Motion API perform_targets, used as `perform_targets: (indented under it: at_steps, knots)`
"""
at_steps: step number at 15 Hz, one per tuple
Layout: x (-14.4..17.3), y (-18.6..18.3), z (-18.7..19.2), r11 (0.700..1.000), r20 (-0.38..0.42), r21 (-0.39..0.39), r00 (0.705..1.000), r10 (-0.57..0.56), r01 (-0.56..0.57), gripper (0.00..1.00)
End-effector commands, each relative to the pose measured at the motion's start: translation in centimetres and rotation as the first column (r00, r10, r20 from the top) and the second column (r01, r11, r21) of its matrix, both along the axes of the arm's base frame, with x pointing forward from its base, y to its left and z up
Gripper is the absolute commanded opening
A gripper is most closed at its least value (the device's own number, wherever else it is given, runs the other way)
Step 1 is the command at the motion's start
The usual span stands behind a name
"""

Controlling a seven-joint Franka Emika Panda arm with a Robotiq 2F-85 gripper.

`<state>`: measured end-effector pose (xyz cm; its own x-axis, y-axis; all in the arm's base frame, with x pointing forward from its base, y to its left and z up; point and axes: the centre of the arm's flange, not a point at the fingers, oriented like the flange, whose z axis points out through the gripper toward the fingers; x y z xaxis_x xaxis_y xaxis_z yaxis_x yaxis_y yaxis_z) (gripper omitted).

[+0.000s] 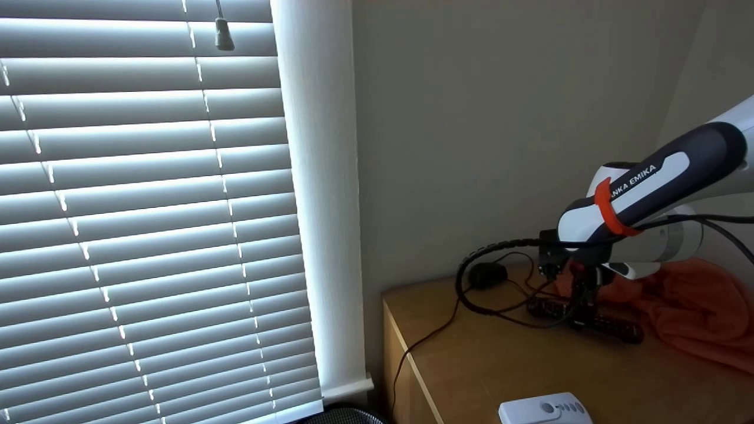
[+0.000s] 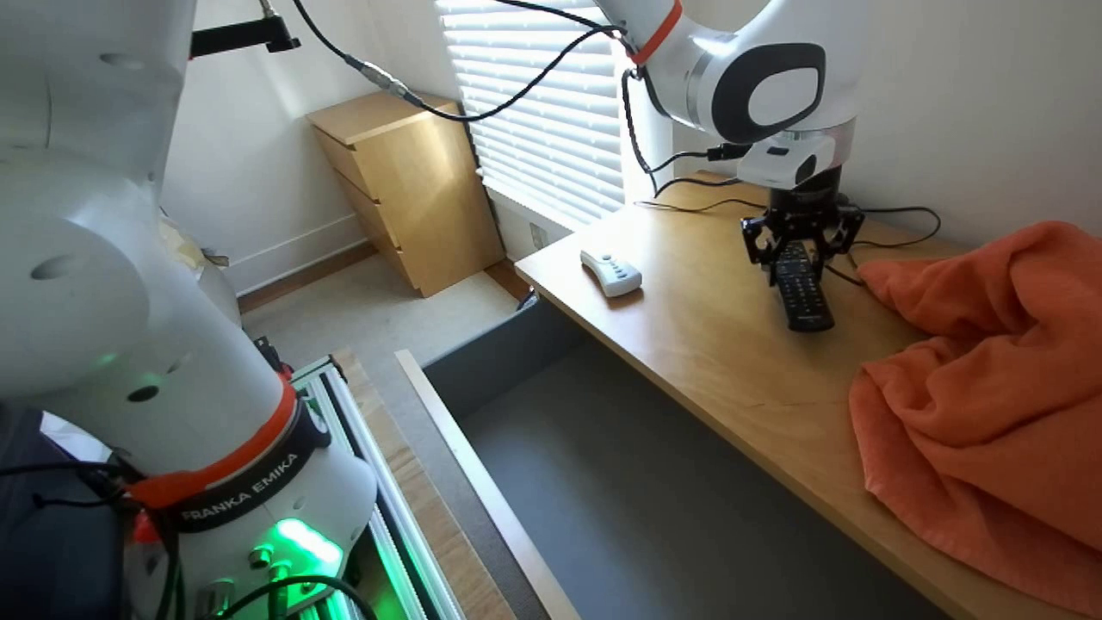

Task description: Turn the black remote making it face the wall

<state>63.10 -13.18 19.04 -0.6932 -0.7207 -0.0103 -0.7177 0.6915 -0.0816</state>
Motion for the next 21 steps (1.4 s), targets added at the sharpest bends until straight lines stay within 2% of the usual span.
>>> perform_targets:
  at_steps: [1, 8, 10, 13, 17, 21]
  knots:
    - [-1.4, 1.4, -0.2, 0.99, -0.033, -0.005, 0.989, -0.141, 0.141, 0.31]
    - [-1.7, 2.3, -0.4, 0.954, -0.068, 0.019, 0.952, -0.298, 0.3, 0.31]
    - [-1.9, 2.5, -0.4, 0.934, -0.087, 0.005, 0.93, -0.356, 0.358, 0.31]
    - [-1.8, 2.9, -0.3, 0.902, -0.1, 0.028, 0.899, -0.427, 0.432, 0.31]
    - [-1.4, 3.3, -0.6, 0.852, -0.093, 0.031, 0.85, -0.518, 0.523, 0.31]
    - [-1.2, 3.6, -0.6, 0.814, -0.104, 0.034, 0.812, -0.574, 0.58, 0.31]
